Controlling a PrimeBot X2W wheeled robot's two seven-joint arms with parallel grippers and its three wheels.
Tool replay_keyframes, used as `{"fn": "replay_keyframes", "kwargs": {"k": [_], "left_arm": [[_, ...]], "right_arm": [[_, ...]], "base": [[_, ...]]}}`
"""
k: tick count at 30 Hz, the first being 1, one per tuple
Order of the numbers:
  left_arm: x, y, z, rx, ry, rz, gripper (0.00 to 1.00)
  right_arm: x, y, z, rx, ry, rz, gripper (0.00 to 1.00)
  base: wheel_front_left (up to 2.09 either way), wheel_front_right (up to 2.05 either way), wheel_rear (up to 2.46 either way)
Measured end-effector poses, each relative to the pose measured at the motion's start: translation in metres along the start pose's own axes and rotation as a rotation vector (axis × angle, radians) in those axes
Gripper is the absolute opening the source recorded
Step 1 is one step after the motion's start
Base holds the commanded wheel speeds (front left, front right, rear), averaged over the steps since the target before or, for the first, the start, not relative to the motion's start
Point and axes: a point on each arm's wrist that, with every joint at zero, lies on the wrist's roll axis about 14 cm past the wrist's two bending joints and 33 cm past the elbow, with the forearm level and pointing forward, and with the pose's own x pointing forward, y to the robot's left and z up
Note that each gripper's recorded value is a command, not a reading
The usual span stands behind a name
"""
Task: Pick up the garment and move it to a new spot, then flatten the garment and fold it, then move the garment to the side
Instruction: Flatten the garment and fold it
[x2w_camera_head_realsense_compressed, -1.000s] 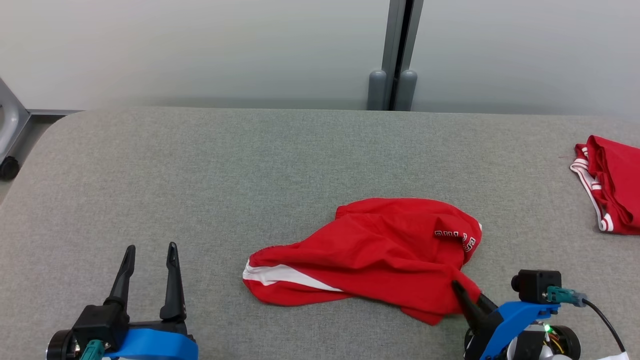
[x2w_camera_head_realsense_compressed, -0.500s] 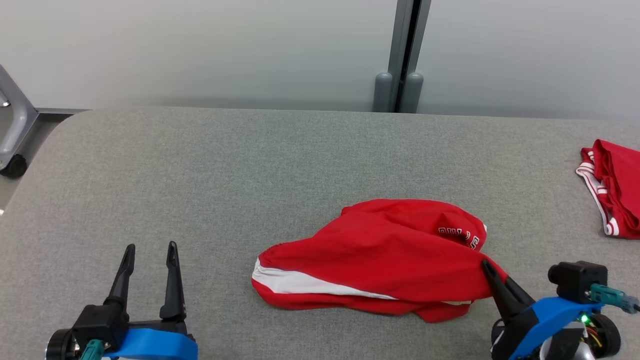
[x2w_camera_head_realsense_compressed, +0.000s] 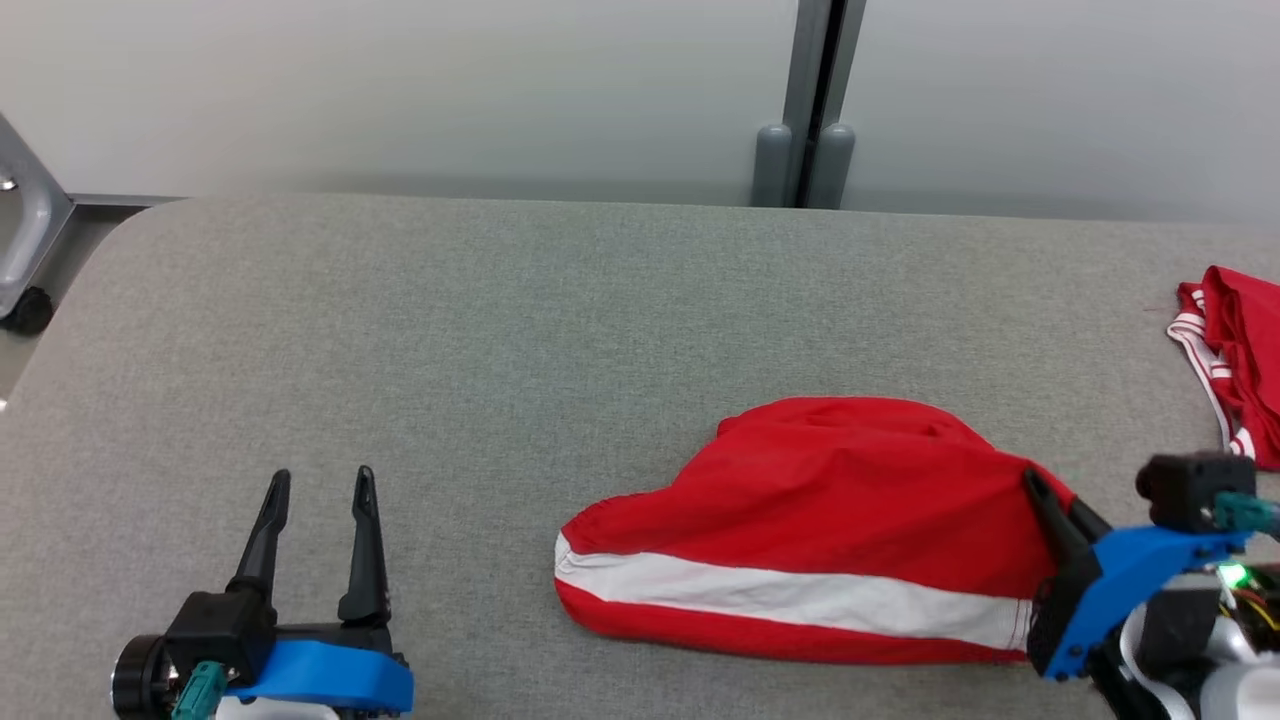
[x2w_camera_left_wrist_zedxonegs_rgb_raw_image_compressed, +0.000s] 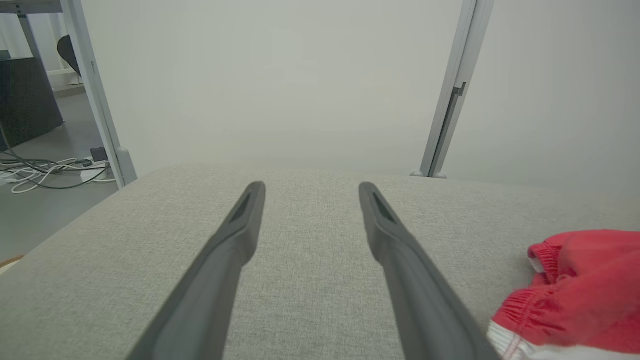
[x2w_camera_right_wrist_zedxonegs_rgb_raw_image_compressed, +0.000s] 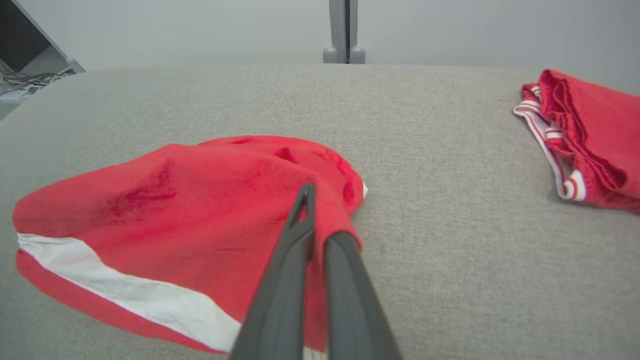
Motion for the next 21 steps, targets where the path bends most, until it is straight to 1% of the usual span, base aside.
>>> {"fn": "replay_keyframes", "kwargs": {"k": [1,4,9,11,12,16,19,21], "left_arm": [[0.002,-0.002,0.002,0.001,-0.005,-0.007,1.00],[0.004,-0.001,0.002,-0.001,-0.005,-0.002,1.00],[0.003,0.006,0.000,-0.001,0.002,0.019,1.00],[0.002,0.007,-0.002,-0.001,0.009,0.022,1.00],[0.001,0.006,-0.003,0.002,0.012,0.021,1.00],[0.005,0.002,0.001,-0.001,0.001,0.009,1.00],[0.006,0.000,0.002,-0.004,-0.004,0.001,1.00],[0.006,-0.002,0.000,-0.006,0.000,-0.004,1.00]], "right_arm": [[0.017,-0.001,0.005,-0.045,0.000,-0.012,0.00],[0.044,0.001,0.009,-0.077,-0.007,-0.003,0.00],[0.080,0.010,0.017,-0.117,-0.040,0.033,0.00],[0.090,0.014,0.010,-0.117,-0.018,0.044,0.00],[0.092,0.014,0.007,-0.120,-0.010,0.044,1.00],[0.094,0.010,-0.003,-0.098,0.014,0.032,1.00],[0.087,0.009,-0.001,-0.052,-0.011,0.033,1.00],[0.079,0.004,-0.005,-0.045,-0.013,0.021,1.00]], "base": [[0.00,0.00,0.00],[0.00,0.00,0.00],[0.00,0.00,0.00],[0.00,0.00,0.00],[0.00,0.00,0.00],[0.00,0.00,0.00],[0.00,0.00,0.00],[0.00,0.00,0.00]]}}
